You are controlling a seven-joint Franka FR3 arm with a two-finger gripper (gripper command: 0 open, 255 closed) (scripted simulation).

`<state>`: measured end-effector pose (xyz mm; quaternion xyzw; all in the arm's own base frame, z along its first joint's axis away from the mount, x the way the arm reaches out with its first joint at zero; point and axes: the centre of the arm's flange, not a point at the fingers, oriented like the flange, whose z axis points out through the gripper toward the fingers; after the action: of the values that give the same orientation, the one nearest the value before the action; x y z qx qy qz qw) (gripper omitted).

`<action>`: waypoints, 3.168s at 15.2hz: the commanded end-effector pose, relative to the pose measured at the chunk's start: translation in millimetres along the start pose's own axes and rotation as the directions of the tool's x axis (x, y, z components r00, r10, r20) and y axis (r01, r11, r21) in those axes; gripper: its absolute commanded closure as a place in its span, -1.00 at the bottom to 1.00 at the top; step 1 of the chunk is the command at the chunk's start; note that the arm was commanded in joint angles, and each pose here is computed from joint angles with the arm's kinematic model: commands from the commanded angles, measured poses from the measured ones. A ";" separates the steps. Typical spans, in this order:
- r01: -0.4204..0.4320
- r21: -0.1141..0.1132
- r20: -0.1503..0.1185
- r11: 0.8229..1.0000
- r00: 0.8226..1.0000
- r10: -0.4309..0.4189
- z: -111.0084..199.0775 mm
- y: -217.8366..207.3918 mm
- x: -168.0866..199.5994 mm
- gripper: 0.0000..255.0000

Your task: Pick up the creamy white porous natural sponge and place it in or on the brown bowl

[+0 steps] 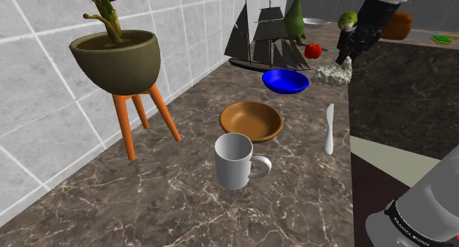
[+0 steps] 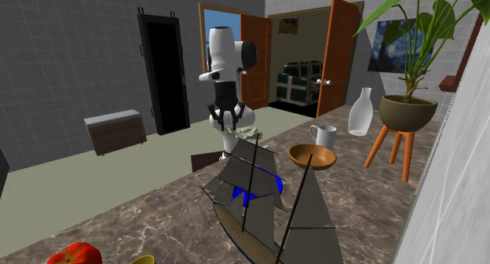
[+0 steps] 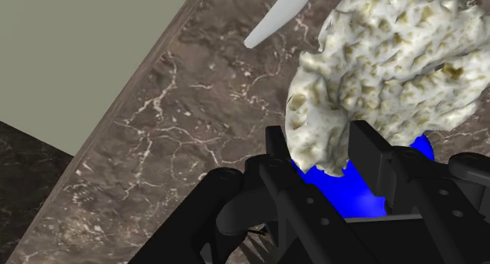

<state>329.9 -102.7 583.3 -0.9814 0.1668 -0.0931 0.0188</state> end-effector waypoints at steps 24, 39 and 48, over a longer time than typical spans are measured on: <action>-0.001 0.000 0.000 1.000 1.000 0.001 7.7 -273.2 -18.6 1.00; -0.001 0.000 0.000 1.000 1.000 0.001 83.7 -267.9 -32.3 1.00; -0.001 0.000 0.000 1.000 1.000 0.001 83.7 -267.9 -32.2 -1.00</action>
<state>402.6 161.3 513.6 -0.9814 0.1670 -0.0931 0.0189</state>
